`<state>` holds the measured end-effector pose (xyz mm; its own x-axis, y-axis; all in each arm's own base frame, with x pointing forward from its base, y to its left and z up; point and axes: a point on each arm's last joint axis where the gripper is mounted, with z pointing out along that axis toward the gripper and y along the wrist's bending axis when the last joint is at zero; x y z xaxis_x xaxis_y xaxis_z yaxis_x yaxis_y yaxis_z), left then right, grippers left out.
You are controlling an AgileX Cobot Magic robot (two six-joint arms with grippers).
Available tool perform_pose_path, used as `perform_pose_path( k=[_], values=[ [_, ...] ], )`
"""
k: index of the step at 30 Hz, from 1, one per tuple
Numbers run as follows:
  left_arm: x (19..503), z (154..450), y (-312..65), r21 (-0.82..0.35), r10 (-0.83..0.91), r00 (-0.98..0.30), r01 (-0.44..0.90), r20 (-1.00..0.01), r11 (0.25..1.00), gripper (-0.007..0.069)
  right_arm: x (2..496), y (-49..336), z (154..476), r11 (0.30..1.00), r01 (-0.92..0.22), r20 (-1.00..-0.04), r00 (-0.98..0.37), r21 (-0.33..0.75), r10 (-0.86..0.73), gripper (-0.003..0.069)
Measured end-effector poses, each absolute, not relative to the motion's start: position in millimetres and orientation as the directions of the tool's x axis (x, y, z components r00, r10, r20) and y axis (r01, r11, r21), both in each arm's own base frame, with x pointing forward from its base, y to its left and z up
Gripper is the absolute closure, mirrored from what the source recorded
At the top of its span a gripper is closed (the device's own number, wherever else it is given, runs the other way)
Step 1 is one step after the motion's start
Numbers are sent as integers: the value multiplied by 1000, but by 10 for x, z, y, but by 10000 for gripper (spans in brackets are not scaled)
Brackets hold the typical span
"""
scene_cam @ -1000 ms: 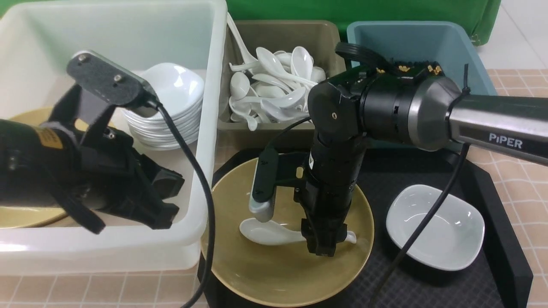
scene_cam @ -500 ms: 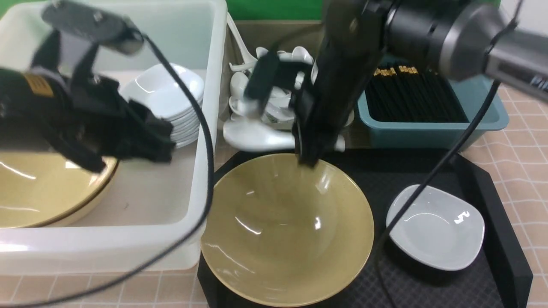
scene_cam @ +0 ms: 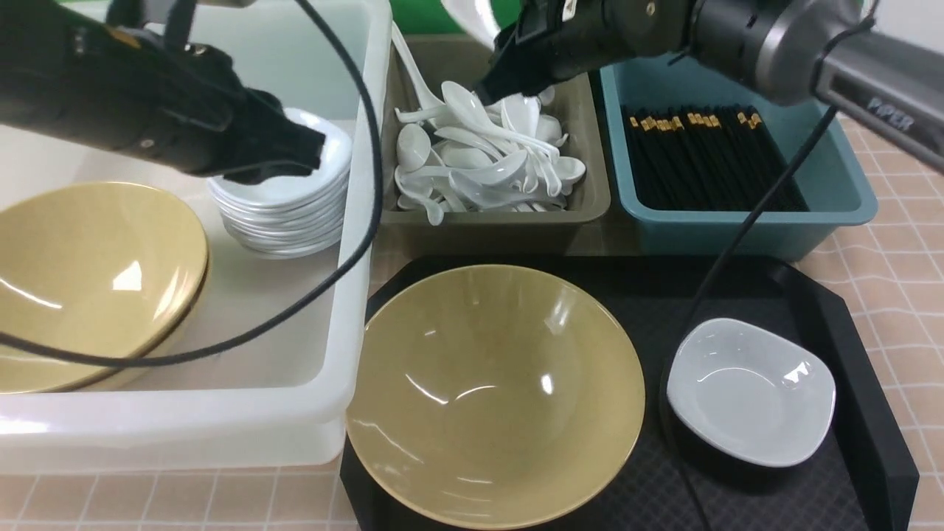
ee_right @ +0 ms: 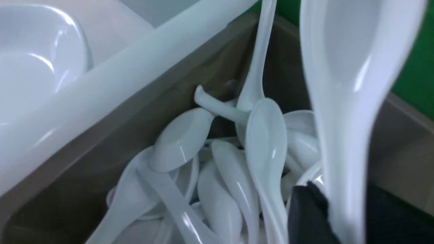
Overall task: On brown table put chopsticks spoon bowls plates into blue grey white boxes.
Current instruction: 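Place the white spoon into the bin of spoons with the right gripper, then grasp the large bowl on the tray by its rim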
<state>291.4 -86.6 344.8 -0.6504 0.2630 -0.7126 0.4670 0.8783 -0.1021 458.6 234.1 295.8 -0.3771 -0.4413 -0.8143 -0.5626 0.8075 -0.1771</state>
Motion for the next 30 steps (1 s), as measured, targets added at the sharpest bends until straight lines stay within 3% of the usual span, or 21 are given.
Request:
perform_pose_path(
  k=[1, 3, 6, 8, 12, 13, 14, 15, 21, 25, 30],
  values=[
    [2932, 3466, -932, -96, 282, -637, 491, -717, 866, 624, 4593, 2345, 2903, 817, -556, -806, -409, -152, -428, 242],
    [2936, 3503, -1026, -90, 303, -619, 521, -724, 849, 620, 4563, 2327, 2910, 823, -553, -784, -450, -130, -427, 137],
    [2936, 3535, -1138, -91, 334, -610, 558, -719, 825, 616, 4493, 2287, 3012, 821, -558, -746, -497, -116, -444, 60],
    [2942, 3554, -1304, -94, 396, -610, 614, -686, 784, 592, 4332, 2199, 3305, 805, -581, -684, -541, -118, -490, 20],
    [3045, 3431, -1569, -107, 509, -626, 686, -591, 719, 492, 3960, 1994, 3910, 754, -637, -615, -534, -157, -580, 39],
    [3061, 3398, -1596, -110, 518, -629, 690, -580, 715, 479, 3938, 1984, 3937, 754, -638, -613, -535, -157, -581, 41],
    [3084, 3375, -1633, -108, 537, -629, 700, -562, 706, 459, 3869, 1949, 4053, 756, -635, -627, -526, -160, -575, 54],
    [3165, 3236, -1752, -104, 590, -629, 724, -506, 682, 385, 3724, 1879, 4257, 760, -629, -649, -512, -163, -562, 86],
    [3355, 2816, -1982, 5, 740, -561, 796, -371, 605, 220, 3144, 1631, 4818, 748, -641, -728, -429, -171, -534, 189],
    [3434, 2597, -2096, 79, 794, -513, 822, -324, 564, 186, 2826, 1498, 4931, 728, -662, -733, -404, -179, -547, 246],
    [3538, 2389, -2200, 118, 801, -496, 822, -334, 558, 185, 2695, 1433, 4744, 716, -679, -680, -448, -163, -580, 310]
  ],
)
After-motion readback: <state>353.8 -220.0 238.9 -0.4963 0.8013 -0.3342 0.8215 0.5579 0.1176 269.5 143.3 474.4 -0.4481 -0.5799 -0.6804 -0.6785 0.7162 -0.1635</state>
